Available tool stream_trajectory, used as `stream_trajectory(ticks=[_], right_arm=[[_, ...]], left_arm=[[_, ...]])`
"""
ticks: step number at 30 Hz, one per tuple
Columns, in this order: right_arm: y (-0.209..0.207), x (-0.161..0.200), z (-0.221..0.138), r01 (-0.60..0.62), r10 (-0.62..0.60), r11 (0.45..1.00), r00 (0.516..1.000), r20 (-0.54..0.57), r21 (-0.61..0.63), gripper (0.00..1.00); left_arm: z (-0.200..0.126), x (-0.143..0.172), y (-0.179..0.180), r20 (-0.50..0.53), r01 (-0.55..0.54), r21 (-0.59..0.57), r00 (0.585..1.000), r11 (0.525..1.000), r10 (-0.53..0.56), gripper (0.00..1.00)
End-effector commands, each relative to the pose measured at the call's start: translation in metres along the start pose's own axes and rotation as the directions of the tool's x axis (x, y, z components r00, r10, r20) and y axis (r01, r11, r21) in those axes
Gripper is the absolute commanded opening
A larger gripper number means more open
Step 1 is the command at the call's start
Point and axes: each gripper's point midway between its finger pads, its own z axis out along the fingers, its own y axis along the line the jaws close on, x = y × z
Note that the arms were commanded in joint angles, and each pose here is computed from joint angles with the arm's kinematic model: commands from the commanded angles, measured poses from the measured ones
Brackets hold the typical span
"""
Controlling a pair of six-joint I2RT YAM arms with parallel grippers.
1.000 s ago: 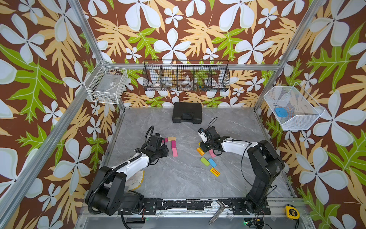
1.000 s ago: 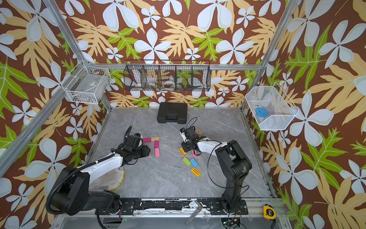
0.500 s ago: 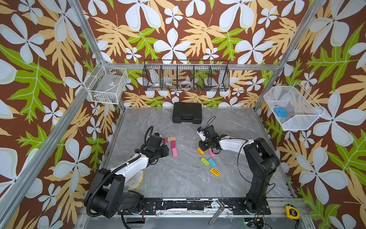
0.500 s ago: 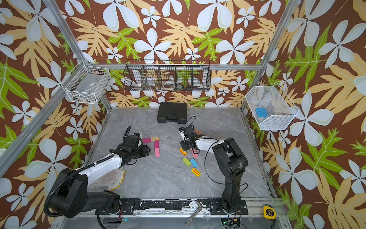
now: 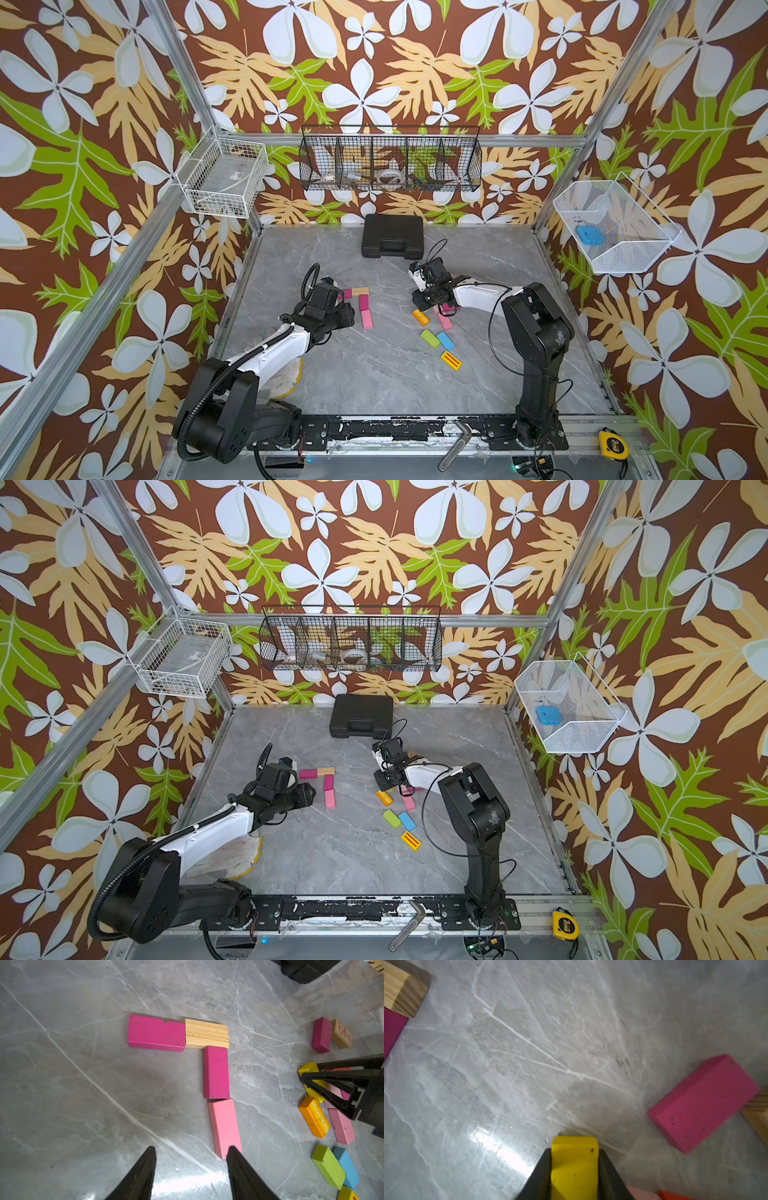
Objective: Assemble the number 7 with building blocks
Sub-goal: Pick up the building block from the center of the board, then place the building block at the center of the board.
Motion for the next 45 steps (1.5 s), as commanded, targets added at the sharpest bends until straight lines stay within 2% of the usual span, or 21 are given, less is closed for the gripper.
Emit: stream_trajectory(ticks=[1, 7, 11, 16, 21, 27, 38, 45], right_arm=[[0.008, -0.009, -0.002, -0.003, 0.003, 1.000, 1.000, 0.020, -0.031, 0.32], [0.026, -0.035, -0.011, 0.035, -0.030, 0.997, 0.996, 0.084, -0.061, 0.30], [0.044, -0.045, -0.023, 0.042, -0.030, 0.995, 0.992, 0.121, -0.094, 0.30], [0.081, -0.035, -0.035, 0.019, 0.000, 0.989, 0.991, 0.134, -0.146, 0.30], [0.130, -0.012, -0.038, 0.000, 0.023, 0.983, 0.993, 0.120, -0.186, 0.30], [0.172, 0.010, -0.035, -0.084, 0.107, 0.971, 0.990, 0.096, -0.224, 0.30], [0.192, 0.032, -0.021, -0.157, 0.168, 0.967, 0.985, 0.042, -0.199, 0.31], [0.198, 0.026, -0.022, -0.144, 0.160, 0.967, 0.985, 0.060, -0.209, 0.40]], left_arm=[[-0.002, -0.005, -0.001, 0.023, 0.001, 0.007, 1.000, 1.000, -0.001, 0.60], [-0.005, -0.009, 0.000, 0.042, 0.008, 0.006, 0.999, 1.000, -0.008, 0.69], [-0.008, -0.010, 0.005, 0.059, 0.022, -0.007, 0.998, 1.000, -0.021, 0.79], [-0.014, -0.016, 0.014, 0.100, 0.062, -0.030, 0.993, 0.998, -0.059, 0.91], [-0.022, -0.025, 0.018, 0.146, 0.087, -0.035, 0.986, 0.996, -0.081, 0.99], [-0.029, -0.030, 0.018, 0.174, 0.101, -0.025, 0.980, 0.995, -0.095, 1.00], [-0.037, -0.031, 0.018, 0.202, 0.110, -0.009, 0.974, 0.994, -0.106, 1.00], [-0.036, -0.030, 0.017, 0.199, 0.110, -0.003, 0.974, 0.994, -0.107, 1.00]])
